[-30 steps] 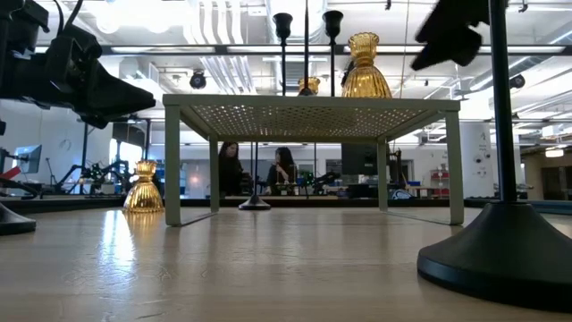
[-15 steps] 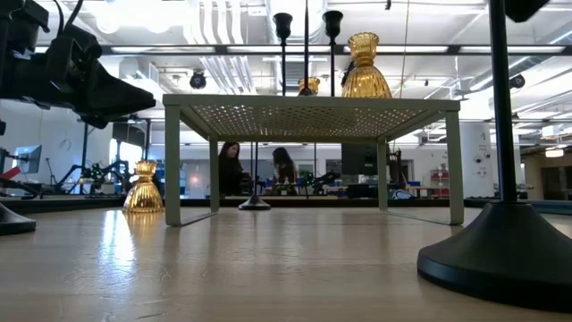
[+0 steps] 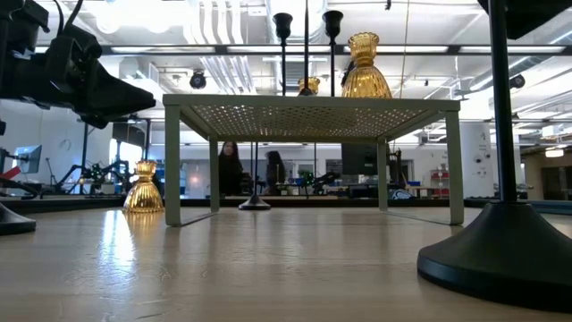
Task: Pick & Place candle stick holders
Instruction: Put the black candle holder on the shelf
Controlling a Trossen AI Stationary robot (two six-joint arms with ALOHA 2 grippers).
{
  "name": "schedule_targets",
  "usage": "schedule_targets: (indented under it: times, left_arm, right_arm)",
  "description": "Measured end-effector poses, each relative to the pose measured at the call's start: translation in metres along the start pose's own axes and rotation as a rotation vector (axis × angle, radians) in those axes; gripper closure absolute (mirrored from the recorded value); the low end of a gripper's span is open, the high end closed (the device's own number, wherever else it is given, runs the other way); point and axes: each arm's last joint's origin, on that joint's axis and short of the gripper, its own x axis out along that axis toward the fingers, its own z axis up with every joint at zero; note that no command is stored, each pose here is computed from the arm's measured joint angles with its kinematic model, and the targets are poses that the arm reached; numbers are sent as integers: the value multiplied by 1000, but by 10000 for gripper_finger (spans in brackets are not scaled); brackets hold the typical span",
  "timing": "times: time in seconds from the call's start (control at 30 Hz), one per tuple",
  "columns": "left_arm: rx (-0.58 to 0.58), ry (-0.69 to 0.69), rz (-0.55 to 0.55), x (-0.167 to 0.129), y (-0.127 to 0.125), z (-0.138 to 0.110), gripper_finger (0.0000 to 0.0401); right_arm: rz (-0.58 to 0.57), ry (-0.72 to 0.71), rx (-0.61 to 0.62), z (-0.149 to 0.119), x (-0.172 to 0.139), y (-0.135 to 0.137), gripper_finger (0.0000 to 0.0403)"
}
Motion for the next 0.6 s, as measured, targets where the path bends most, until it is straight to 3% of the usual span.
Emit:
schedule_targets:
  times: [0.13, 0.6]
  left_arm:
    - [0, 0, 0, 0, 0, 0, 279]
    - [0, 0, 0, 0, 0, 0, 279]
  right_arm:
    - [15, -29, -20, 0, 10, 6, 230]
    - [48, -158, 85, 11, 38, 8, 243]
